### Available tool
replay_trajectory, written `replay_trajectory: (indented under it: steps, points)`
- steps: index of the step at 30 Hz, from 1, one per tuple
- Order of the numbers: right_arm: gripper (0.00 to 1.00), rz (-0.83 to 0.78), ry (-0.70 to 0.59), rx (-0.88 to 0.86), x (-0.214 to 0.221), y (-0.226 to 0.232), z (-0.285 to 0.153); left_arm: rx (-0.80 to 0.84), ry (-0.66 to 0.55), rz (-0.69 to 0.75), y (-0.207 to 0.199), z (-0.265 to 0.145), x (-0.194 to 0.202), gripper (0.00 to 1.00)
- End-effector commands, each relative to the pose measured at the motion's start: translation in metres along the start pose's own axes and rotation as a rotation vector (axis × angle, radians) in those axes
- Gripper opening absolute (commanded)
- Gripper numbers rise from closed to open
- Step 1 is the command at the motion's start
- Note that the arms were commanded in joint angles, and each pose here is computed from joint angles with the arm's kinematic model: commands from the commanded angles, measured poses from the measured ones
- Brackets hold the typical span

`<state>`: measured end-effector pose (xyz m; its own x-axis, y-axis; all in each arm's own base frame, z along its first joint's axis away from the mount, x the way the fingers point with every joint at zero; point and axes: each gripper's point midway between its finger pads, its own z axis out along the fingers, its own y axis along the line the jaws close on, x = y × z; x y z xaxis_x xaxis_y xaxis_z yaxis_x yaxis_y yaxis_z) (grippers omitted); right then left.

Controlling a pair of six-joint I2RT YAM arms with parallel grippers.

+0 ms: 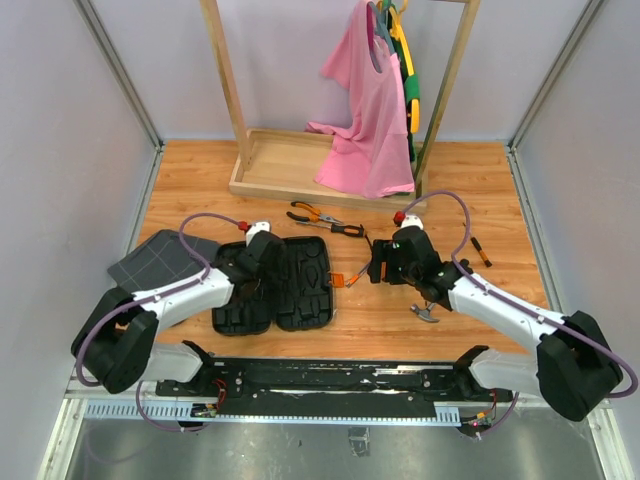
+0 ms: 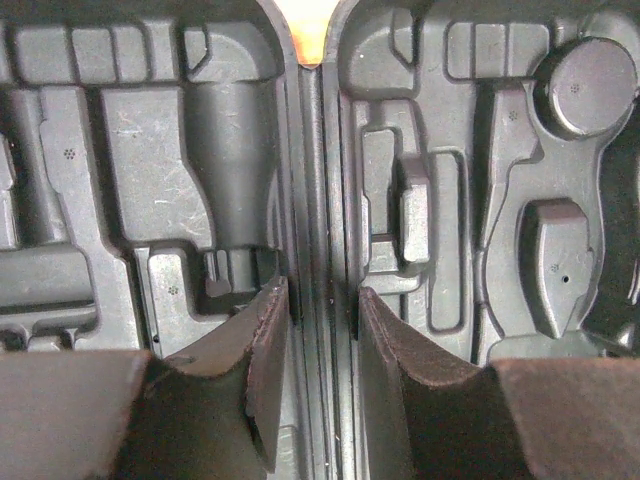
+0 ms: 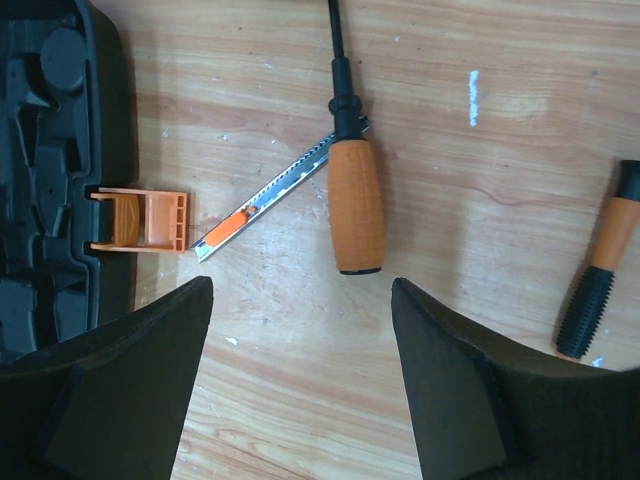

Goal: Sort the tools into containers
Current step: Open the storage box at the center of the board.

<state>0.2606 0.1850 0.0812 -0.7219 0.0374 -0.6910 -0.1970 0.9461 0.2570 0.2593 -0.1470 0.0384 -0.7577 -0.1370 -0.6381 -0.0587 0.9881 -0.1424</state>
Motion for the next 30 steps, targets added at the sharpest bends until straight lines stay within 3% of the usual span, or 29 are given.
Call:
replay_trajectory:
  steps: [1,15,30]
  points:
    - [0.74,0.041,-0.065,0.086,-0.016,-0.017,-0.011,0.078,0.041,0.011,-0.025,0.009,0.003,0.32]
    - [0.85,0.124,-0.127,0.202,-0.013,-0.048,-0.026,0.181,0.082,0.055,-0.079,0.017,0.014,0.31]
    - [0.88,0.132,-0.099,0.205,-0.007,-0.049,-0.022,-0.058,0.105,0.026,-0.015,0.014,0.044,0.37]
